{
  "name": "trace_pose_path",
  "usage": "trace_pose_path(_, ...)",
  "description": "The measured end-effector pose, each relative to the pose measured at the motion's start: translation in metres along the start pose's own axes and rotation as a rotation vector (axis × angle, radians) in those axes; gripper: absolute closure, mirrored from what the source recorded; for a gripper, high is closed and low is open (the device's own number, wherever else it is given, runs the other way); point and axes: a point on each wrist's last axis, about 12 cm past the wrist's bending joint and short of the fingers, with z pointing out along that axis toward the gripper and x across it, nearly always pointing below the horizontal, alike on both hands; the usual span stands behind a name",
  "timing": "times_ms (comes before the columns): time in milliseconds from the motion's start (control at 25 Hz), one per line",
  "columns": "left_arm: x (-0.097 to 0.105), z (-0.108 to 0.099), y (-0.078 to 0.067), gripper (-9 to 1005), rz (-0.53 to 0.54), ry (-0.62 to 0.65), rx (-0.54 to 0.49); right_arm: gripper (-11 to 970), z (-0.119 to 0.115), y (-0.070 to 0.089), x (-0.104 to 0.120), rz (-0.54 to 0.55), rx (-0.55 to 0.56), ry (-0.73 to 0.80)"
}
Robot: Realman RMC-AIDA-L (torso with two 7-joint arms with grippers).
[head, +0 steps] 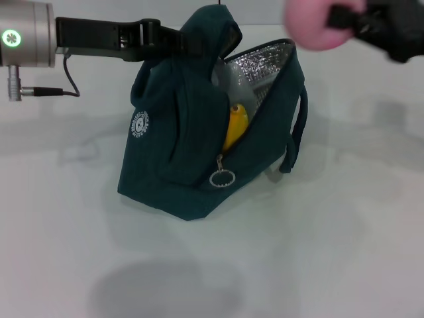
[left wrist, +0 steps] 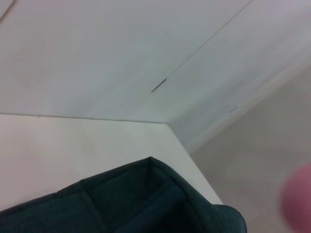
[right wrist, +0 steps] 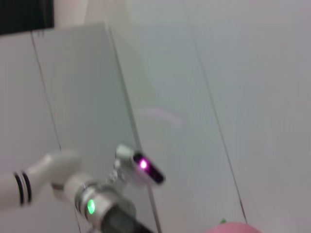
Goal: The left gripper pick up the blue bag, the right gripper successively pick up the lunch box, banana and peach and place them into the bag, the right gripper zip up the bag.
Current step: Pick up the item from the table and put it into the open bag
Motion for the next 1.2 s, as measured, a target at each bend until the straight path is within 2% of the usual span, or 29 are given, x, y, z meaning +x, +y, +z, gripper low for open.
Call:
trace_pose_path(240, 0.0, 0.0, 0.0, 941, -0.004, -0.006, 0.005, 845, 0.04, -0.006, 0.027, -0.039, 0.006, 0.115)
trace_pose_path(520, 0.001, 0.001, -0.001, 941, -0.005, -0.008, 0.008, 903, 0.067, -0.007, 0.044, -0.032, -0.016, 0.232)
trace_pose_path(1040, 0.0, 0.001, -0.001, 941, 0.0, -0.009, 0.008, 909, 0.07, 0.005, 0.047, 0.134, -0.12, 0.301)
trace_pose_path(1200, 0.001, 0.001, -0.001, 941, 0.0, -0.009, 0.009, 900, 0.072, 0.002, 0.052, 0.197, -0.1, 0.398)
